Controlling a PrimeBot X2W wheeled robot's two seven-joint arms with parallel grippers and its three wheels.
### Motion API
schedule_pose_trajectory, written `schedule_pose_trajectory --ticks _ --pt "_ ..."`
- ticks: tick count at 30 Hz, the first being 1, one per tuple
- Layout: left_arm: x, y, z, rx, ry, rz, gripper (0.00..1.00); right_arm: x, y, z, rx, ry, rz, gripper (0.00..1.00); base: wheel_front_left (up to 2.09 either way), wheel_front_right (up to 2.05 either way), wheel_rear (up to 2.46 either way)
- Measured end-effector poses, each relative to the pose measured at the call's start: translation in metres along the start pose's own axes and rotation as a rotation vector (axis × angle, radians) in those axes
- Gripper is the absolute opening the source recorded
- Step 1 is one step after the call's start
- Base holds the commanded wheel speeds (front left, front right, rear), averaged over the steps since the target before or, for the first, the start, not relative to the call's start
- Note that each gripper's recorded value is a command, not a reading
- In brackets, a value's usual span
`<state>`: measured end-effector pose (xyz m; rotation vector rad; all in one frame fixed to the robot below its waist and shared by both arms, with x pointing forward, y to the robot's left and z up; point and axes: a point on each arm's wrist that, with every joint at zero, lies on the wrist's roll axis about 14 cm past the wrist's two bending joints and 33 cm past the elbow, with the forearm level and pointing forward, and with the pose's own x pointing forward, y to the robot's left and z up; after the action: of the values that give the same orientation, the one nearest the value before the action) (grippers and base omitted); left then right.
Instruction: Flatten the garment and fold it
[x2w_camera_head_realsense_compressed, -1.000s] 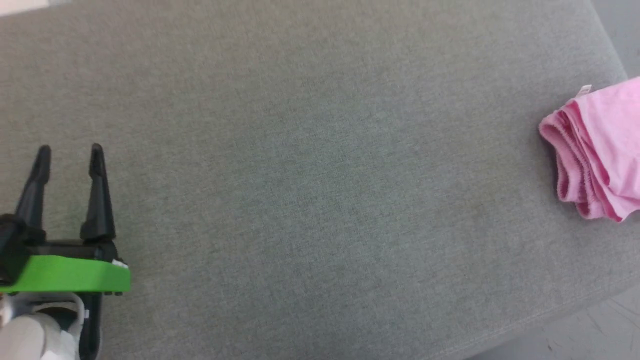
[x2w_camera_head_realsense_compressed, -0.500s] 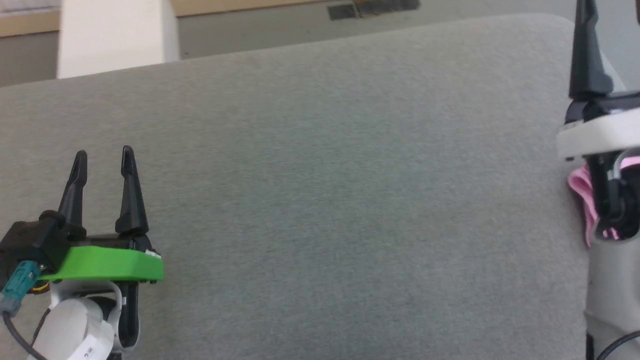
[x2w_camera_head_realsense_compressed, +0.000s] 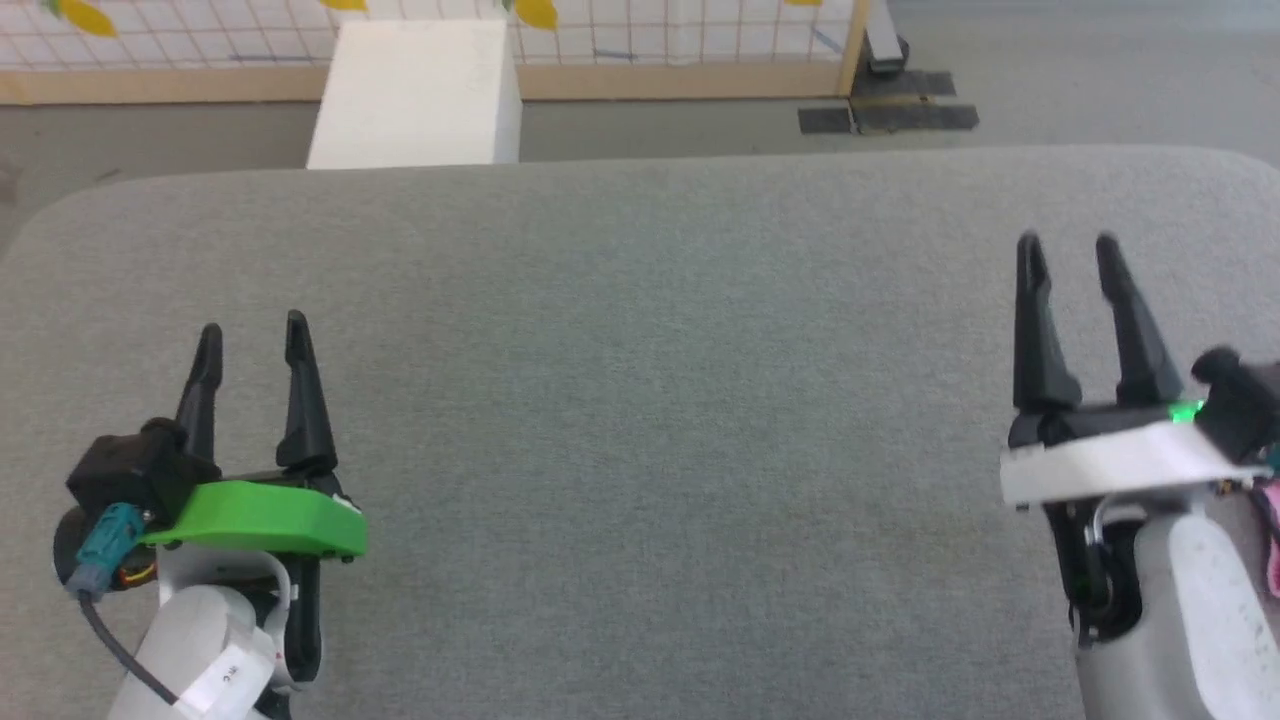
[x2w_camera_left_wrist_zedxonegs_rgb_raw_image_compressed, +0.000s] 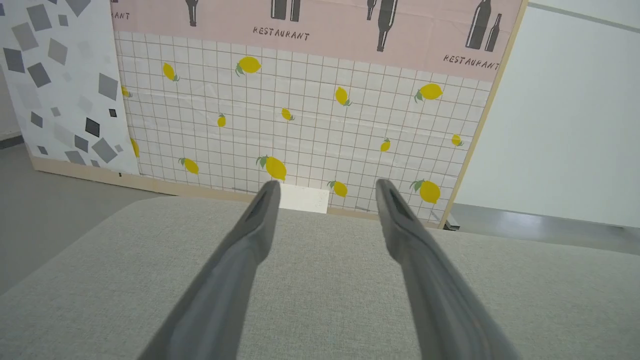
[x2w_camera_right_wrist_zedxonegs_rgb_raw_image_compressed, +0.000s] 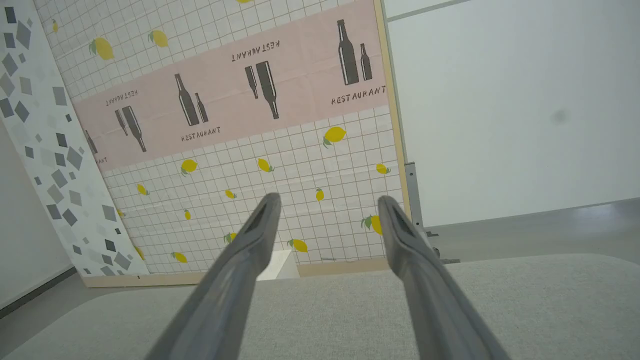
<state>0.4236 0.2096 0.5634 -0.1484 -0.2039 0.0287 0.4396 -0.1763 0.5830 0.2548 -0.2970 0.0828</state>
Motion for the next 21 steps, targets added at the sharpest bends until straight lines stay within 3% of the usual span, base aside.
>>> schedule_pose_trajectory --ticks 21 --pt "-0.034 0.007 -0.008 -0.011 0.034 0.025 1.00 -0.060 -0.004 -0.043 -0.028 0.160 -0.023 1.00 0.00 0.00 0.00"
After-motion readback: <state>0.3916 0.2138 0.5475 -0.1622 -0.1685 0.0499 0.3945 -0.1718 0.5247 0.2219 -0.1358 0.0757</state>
